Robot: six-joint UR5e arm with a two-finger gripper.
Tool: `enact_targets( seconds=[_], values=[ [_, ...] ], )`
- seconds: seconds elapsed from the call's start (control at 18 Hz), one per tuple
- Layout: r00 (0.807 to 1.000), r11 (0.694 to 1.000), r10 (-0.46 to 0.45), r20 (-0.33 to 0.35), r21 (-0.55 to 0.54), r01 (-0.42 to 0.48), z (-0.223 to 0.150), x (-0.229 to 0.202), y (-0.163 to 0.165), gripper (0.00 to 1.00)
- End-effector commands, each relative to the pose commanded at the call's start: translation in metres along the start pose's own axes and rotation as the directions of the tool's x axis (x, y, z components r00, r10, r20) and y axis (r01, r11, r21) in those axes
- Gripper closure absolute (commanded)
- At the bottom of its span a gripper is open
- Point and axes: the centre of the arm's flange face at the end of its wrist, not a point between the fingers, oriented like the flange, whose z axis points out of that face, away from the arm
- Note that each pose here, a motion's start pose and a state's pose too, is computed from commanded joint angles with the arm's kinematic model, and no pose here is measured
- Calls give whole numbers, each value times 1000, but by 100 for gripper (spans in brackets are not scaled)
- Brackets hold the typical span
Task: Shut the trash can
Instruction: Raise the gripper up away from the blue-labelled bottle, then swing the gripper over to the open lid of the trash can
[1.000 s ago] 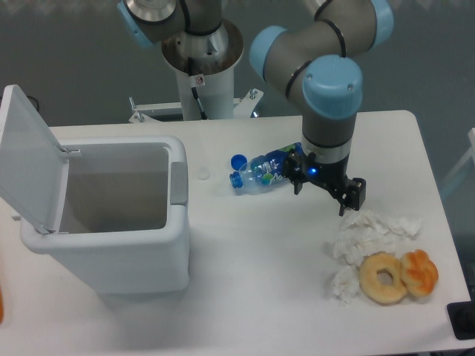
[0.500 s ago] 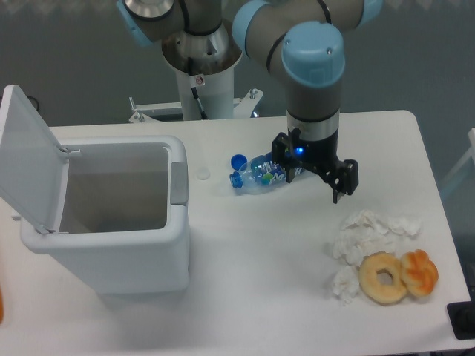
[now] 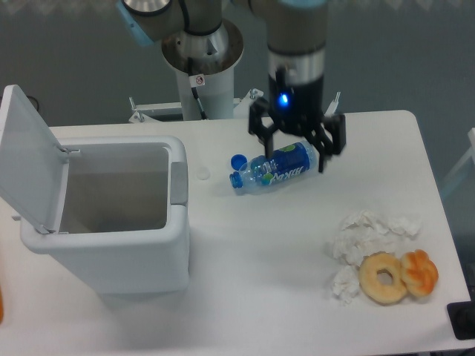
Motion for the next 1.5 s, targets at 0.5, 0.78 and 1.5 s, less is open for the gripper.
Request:
enact_targets(
  seconds=[0.5,0.78,1.5],
  values=[
    [864,843,-474,-170,197,501,-75,68,-40,0],
    [832,820,-500,-241,179,544,-85,119,-64,0],
    [847,858,-396,-354,185,479,-99,198,-123,0]
  ],
)
